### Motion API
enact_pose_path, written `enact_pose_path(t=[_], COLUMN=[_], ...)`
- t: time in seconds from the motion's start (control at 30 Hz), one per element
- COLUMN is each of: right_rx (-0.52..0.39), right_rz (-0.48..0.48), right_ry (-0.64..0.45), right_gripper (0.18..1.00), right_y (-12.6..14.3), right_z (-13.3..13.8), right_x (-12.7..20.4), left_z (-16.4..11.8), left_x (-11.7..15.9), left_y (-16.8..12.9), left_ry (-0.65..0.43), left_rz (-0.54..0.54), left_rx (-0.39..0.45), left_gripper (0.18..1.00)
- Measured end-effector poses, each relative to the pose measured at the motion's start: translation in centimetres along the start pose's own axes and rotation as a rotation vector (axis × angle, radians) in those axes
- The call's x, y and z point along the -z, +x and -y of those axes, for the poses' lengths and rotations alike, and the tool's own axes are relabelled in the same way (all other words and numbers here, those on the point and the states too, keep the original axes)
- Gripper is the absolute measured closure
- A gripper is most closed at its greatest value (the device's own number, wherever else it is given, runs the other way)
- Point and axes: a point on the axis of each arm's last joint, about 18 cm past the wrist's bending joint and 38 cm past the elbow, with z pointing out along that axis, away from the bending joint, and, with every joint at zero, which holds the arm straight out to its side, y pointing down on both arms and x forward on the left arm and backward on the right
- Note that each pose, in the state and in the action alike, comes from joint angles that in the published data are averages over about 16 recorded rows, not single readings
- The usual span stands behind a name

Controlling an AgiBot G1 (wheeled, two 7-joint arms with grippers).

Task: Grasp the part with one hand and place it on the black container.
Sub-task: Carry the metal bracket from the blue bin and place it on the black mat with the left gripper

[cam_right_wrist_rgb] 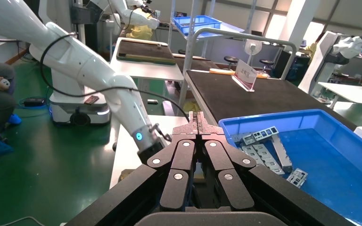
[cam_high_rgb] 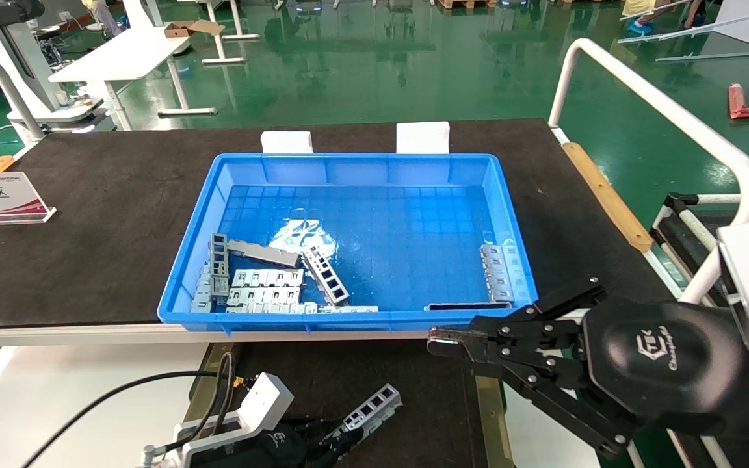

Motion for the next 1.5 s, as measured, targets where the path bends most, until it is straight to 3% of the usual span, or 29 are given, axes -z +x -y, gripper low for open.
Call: enact_pose_path(t=[0.3,0.57,1.17,1.5], right_rx=[0.000,0.000,0.000,0.000], right_rz=[0.000,0.000,0.000,0.000], right_ry=[0.000,0.000,0.000,0.000], right_gripper=[0.988,0.988,0.988,0.988], right_y=[0.0,0.0,0.0,0.0], right_z=[0.0,0.0,0.0,0.0], right_x=[0.0,0.0,0.0,0.0], left_z=[-1.5,-2.1,-2.7,-2.8], left_x=[-3.8,-6.4,-10.6,-11.9], left_y=[-1.7,-2.2,-1.5,-0.8], left_ry=[0.023,0.057,0.108,0.125], left_rz=[0.143,0.237,0.353,0.379], left_rx=[0.226,0.380,0.620,0.712], left_gripper=[0.863,0.863,0.863,0.864])
